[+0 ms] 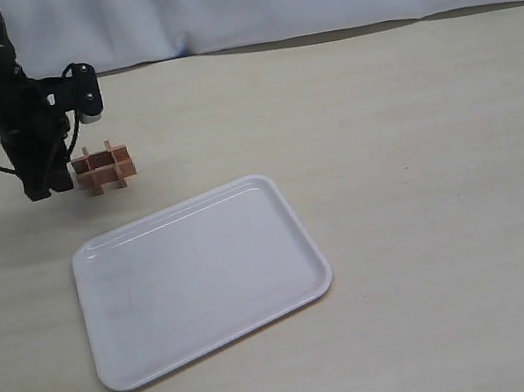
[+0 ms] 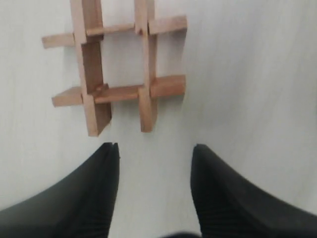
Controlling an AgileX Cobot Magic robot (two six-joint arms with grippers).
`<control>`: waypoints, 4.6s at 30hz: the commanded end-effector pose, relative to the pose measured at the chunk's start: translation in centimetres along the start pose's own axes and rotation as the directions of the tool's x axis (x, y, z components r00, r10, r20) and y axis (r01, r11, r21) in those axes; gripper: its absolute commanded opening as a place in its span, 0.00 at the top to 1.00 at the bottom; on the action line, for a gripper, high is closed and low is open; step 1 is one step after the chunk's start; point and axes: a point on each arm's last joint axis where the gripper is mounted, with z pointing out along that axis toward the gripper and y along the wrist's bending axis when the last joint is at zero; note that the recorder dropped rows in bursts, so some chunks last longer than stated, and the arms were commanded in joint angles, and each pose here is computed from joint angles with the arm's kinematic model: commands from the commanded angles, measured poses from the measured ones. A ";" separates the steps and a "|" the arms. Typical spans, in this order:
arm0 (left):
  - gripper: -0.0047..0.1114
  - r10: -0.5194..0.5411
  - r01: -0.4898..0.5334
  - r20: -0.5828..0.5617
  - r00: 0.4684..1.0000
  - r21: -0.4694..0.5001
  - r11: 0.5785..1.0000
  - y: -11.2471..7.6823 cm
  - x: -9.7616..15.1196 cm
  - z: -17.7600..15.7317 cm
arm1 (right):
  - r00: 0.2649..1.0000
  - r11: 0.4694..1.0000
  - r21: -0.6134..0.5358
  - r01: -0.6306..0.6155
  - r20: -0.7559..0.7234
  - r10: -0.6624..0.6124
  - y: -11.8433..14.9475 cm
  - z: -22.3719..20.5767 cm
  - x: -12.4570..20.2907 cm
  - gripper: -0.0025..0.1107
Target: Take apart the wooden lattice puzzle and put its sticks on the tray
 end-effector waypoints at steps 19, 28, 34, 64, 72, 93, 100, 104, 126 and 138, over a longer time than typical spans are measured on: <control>0.58 0.047 -0.047 0.060 0.997 -0.001 0.999 0.2 -0.6 2.3 | 1.000 1.000 0.000 0.001 0.009 -0.001 0.0 0.0 0.0 0.94; 0.68 0.040 -0.042 0.055 0.998 0.034 0.999 -0.1 -0.5 2.3 | 1.000 1.000 0.000 0.001 0.009 -0.001 0.0 0.0 0.0 0.94; 0.95 0.040 -0.042 0.054 0.998 0.038 0.998 -0.1 -0.5 2.4 | 1.000 1.000 0.000 0.001 0.009 -0.001 0.0 0.0 0.0 0.94; 0.96 0.044 -0.042 0.081 0.996 -0.029 0.999 0.0 -0.8 -1.9 | 1.000 1.000 0.000 0.001 0.009 -0.001 0.0 0.0 0.0 0.94; 0.96 0.058 -0.058 0.093 0.994 -0.008 0.998 -0.7 -1.5 -3.7 | 1.000 1.000 0.000 0.001 0.009 -0.001 0.0 0.0 0.0 0.94; 0.96 0.481 -0.484 0.115 0.869 0.002 0.875 -10.1 -16.6 -4.0 | 1.000 1.000 0.000 0.001 0.009 -0.001 0.0 0.0 0.0 0.94; 0.96 0.466 -0.476 0.133 0.874 0.050 0.878 -11.2 -16.7 -3.0 | 1.000 1.000 0.000 0.001 0.009 -0.001 0.0 0.0 0.0 0.94; 0.96 0.452 -0.464 0.146 0.880 0.057 0.884 -11.3 -16.8 -2.9 | 1.000 1.000 0.000 0.001 0.009 -0.001 0.0 0.0 0.0 0.94; 0.94 0.446 -0.459 0.154 0.882 0.065 0.886 -11.4 -16.9 -2.9 | 1.000 1.000 0.000 0.001 0.009 -0.001 0.0 0.0 0.0 0.94; 0.59 0.420 -0.433 0.154 0.894 0.062 0.899 -11.3 -16.9 -2.9 | 1.000 1.000 0.000 0.001 0.009 -0.001 0.0 0.0 0.0 0.94</control>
